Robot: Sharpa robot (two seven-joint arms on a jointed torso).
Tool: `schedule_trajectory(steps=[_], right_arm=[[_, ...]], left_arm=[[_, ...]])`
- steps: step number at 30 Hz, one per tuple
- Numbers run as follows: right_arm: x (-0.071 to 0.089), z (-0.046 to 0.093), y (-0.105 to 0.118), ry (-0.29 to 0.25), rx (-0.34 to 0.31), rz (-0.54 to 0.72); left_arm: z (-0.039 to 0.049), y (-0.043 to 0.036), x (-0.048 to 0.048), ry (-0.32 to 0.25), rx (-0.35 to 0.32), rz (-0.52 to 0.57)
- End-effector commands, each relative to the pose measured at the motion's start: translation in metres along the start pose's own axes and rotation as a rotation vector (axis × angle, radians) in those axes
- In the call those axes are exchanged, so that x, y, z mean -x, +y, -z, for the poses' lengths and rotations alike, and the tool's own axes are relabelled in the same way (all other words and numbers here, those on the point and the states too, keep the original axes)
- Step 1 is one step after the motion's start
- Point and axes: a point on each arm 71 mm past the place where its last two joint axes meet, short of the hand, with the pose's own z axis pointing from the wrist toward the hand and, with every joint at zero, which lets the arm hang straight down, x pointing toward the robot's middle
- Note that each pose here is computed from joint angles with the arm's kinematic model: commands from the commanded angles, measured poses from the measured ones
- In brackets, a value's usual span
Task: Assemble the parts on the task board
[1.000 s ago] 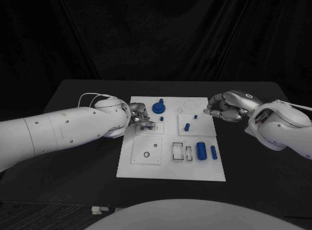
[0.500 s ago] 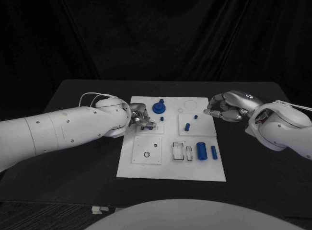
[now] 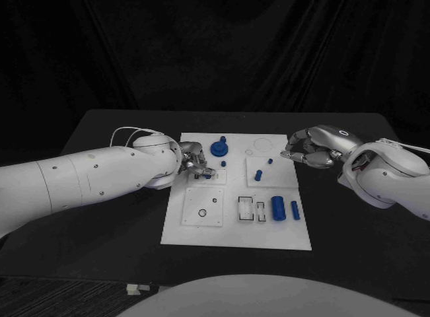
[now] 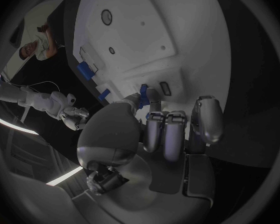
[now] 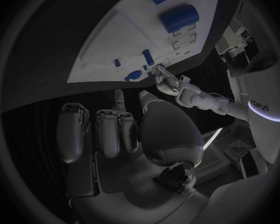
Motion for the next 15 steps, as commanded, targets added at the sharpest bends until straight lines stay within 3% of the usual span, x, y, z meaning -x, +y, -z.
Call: schedule_trajectory(steps=[1, 15], right_arm=[[-0.0008, 0.0004, -0.0013, -0.002, -0.017, 0.0], [-0.0009, 0.0006, -0.0016, -0.001, -0.019, 0.0]], left_arm=[[-0.001, -0.0016, -0.0043, 0.028, -0.007, -0.007], [-0.0016, -0.0013, -0.0054, 0.043, 0.0, -0.013]])
